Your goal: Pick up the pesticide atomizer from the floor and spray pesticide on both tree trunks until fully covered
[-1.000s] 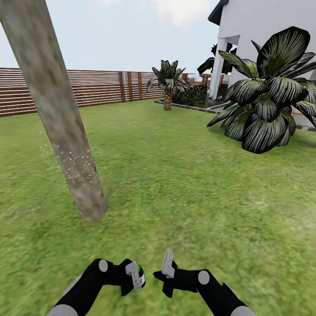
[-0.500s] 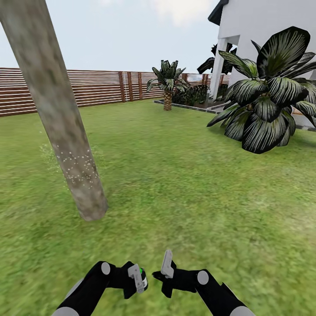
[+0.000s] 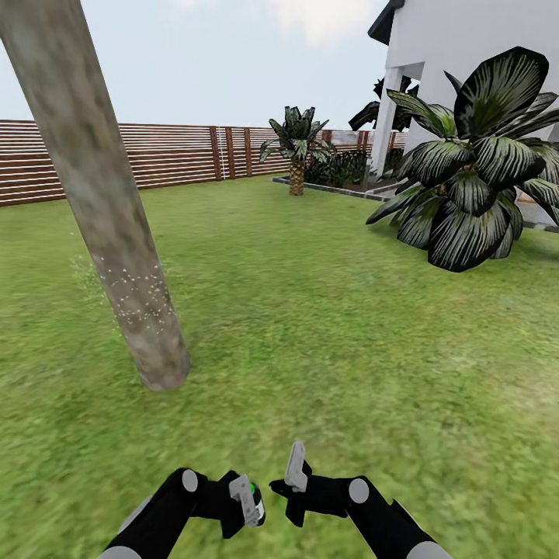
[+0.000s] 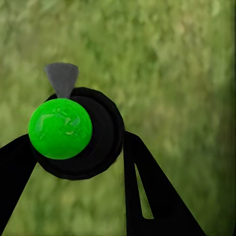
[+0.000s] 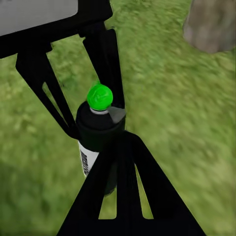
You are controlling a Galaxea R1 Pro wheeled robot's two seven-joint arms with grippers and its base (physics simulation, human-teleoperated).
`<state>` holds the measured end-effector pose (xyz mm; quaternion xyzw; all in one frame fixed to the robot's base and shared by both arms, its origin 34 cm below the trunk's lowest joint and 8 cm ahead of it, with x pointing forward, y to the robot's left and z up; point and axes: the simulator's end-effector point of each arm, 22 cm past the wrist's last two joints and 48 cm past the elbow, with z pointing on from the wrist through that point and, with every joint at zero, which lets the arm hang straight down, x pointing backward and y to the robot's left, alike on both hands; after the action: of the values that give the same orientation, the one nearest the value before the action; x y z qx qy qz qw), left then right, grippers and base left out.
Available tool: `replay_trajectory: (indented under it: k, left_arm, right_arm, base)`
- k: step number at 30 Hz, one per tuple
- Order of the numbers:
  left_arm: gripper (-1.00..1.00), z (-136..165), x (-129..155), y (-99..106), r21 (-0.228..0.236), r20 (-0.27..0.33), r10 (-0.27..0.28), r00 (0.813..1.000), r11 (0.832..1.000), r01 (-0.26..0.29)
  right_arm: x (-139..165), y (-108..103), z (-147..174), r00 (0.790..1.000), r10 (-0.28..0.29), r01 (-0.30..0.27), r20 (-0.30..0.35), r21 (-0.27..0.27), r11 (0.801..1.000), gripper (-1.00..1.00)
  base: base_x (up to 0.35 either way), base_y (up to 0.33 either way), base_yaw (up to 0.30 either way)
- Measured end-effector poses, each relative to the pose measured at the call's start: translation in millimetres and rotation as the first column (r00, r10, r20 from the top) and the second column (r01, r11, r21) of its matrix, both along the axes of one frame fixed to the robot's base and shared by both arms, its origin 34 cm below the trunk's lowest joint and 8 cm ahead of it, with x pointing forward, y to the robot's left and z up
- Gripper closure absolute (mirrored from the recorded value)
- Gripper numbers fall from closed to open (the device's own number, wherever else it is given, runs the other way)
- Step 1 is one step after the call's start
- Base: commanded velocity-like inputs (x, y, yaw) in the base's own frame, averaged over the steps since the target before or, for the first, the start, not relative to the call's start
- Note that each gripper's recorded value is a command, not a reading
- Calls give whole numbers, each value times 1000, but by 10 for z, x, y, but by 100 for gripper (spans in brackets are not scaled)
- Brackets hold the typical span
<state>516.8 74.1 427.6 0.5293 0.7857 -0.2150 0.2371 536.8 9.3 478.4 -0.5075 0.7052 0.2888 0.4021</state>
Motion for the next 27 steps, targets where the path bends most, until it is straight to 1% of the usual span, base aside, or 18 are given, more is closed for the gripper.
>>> replay_trajectory:
  k: [4, 13, 16, 27]
  left_arm:
    - [100, 9, -17, -72, -10, -4, -2, 1000, 1000, 2]
    - [100, 34, -14, -154, -22, -3, -3, 1000, 1000, 3]
    - [100, 54, -16, -222, -31, -2, -7, 1000, 1000, 7]
    - [100, 71, -9, -248, -38, 0, -5, 1000, 999, 5]
  right_arm:
    - [1, 0, 1, 1000, 0, 0, 0, 0, 1000, 100]
    - [-3, 20, 8, 1000, 1, -1, 1, 3, 1000, 100]
    - [-4, 20, 7, 1000, 1, -1, 0, 3, 1000, 100]
    - [-3, 20, 8, 1000, 1, -1, 0, 3, 1000, 100]
  base:
    - [0, 0, 0]
    - [0, 0, 0]
    - [0, 0, 0]
    - [0, 0, 0]
